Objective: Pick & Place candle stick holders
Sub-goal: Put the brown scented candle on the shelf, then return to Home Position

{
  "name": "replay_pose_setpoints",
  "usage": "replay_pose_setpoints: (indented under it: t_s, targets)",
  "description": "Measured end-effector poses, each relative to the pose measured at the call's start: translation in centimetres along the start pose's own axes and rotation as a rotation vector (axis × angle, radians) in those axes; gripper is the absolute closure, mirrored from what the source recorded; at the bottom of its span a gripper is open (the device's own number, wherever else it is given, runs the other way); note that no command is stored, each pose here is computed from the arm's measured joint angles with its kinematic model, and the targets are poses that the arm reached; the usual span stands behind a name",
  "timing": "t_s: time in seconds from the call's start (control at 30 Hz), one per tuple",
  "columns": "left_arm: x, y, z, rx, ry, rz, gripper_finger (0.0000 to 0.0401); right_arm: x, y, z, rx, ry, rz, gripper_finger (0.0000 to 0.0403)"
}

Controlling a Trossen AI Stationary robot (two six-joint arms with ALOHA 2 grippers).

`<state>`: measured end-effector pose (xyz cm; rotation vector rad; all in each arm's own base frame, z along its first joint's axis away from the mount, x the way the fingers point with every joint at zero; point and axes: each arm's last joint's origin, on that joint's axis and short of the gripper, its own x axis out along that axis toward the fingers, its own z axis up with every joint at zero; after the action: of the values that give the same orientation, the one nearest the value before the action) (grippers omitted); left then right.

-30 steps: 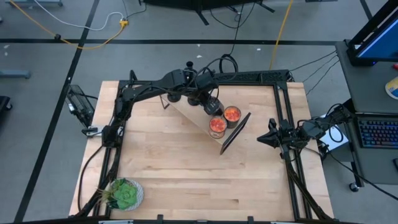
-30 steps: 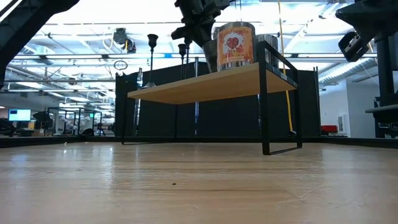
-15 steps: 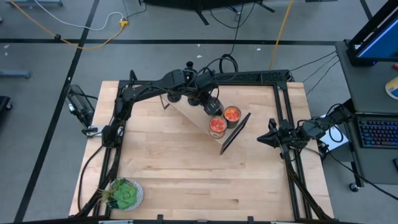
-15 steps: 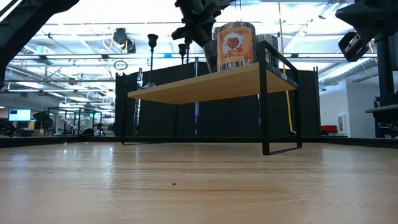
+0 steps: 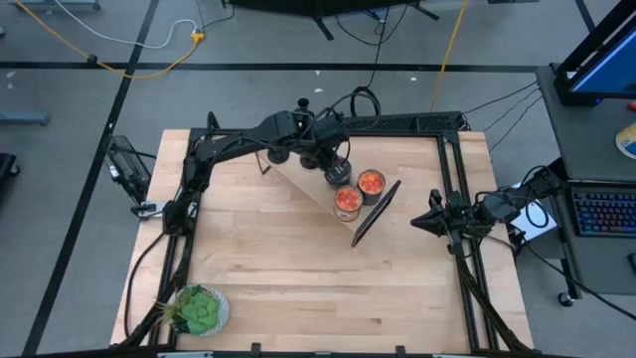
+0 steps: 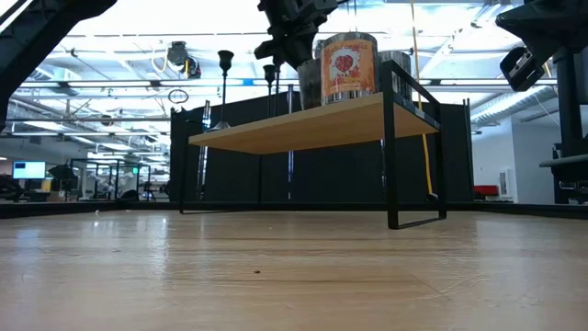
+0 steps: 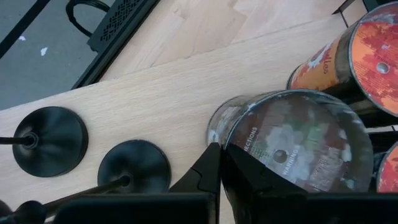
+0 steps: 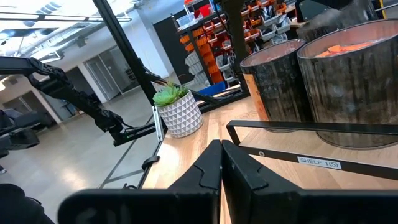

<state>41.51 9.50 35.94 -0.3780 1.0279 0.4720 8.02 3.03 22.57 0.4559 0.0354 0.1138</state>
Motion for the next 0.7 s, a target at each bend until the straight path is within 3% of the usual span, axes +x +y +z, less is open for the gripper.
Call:
replay_pose_setpoints:
  t_s: [0.47,0.7]
  targets:
    - [-0.6,-0.1,0.3,-0.004,-0.041,-0.031,0.0321,0.0,0.0,0.0,0.0,0.0,0.0,0.0403]
    - [-6.3,0.5,-0.8,-0.064,-0.102,-0.095,0.0327,0.0,0.0,0.0,0.003,0.0,0.0,0.0403]
